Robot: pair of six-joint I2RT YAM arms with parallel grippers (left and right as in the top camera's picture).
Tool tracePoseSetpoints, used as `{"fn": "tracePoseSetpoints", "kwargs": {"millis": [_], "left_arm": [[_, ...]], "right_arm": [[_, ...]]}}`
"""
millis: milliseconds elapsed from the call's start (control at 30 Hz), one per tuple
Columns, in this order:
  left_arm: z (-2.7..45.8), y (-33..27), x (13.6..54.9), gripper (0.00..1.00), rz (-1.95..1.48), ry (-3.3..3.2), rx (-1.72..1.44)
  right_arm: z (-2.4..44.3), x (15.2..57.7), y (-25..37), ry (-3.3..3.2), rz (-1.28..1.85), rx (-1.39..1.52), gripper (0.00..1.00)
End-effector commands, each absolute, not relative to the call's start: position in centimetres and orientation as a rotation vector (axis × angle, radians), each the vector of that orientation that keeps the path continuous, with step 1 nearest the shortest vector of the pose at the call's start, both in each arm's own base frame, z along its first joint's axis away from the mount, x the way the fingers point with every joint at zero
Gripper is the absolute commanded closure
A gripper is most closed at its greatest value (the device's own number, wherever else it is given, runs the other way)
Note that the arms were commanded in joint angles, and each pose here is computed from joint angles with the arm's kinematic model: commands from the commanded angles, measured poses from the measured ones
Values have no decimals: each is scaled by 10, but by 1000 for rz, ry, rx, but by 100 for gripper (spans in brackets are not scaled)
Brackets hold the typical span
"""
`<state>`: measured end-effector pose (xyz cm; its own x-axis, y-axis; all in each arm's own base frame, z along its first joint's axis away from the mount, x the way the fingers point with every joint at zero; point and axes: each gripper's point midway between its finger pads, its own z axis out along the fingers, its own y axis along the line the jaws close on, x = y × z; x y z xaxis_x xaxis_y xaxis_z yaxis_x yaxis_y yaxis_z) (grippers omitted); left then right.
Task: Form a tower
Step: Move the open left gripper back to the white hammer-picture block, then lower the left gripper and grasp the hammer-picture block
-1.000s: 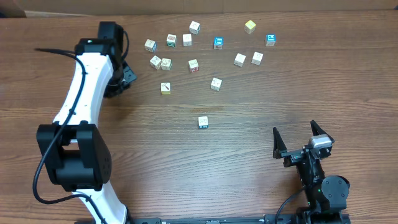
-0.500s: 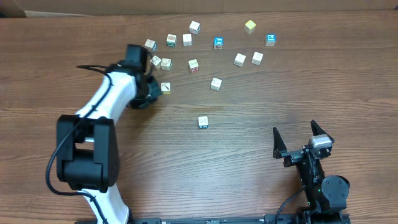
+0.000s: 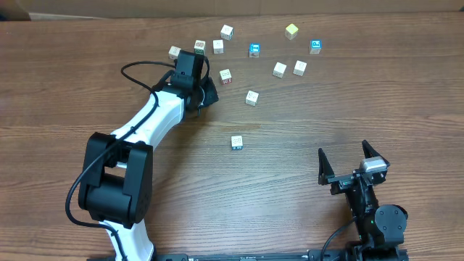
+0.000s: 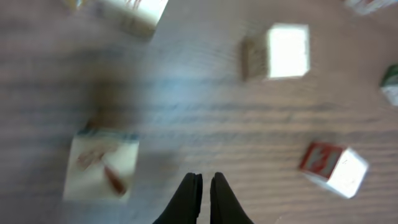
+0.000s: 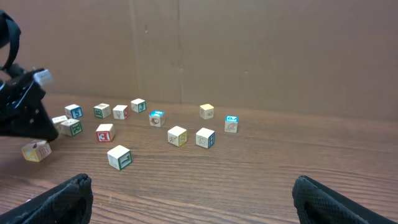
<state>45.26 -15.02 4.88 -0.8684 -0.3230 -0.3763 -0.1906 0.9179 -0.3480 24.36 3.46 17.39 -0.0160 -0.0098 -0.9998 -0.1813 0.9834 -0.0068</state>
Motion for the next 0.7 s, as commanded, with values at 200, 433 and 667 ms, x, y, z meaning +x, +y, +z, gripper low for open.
{"fn": "tracePoseSetpoints", "kwargs": {"millis": [200,433,667], "left_arm": [[22,-120,406,96,-186,2840,-424],[24,-104,430,96,-70,2706,-440],[15,-106,437,95,-86,2683,-438]], "right_arm": [[172,244,34,1579,130,-150,0],[172,244,34,1579,130,-150,0],[172,244,34,1579,130,-150,0]]}}
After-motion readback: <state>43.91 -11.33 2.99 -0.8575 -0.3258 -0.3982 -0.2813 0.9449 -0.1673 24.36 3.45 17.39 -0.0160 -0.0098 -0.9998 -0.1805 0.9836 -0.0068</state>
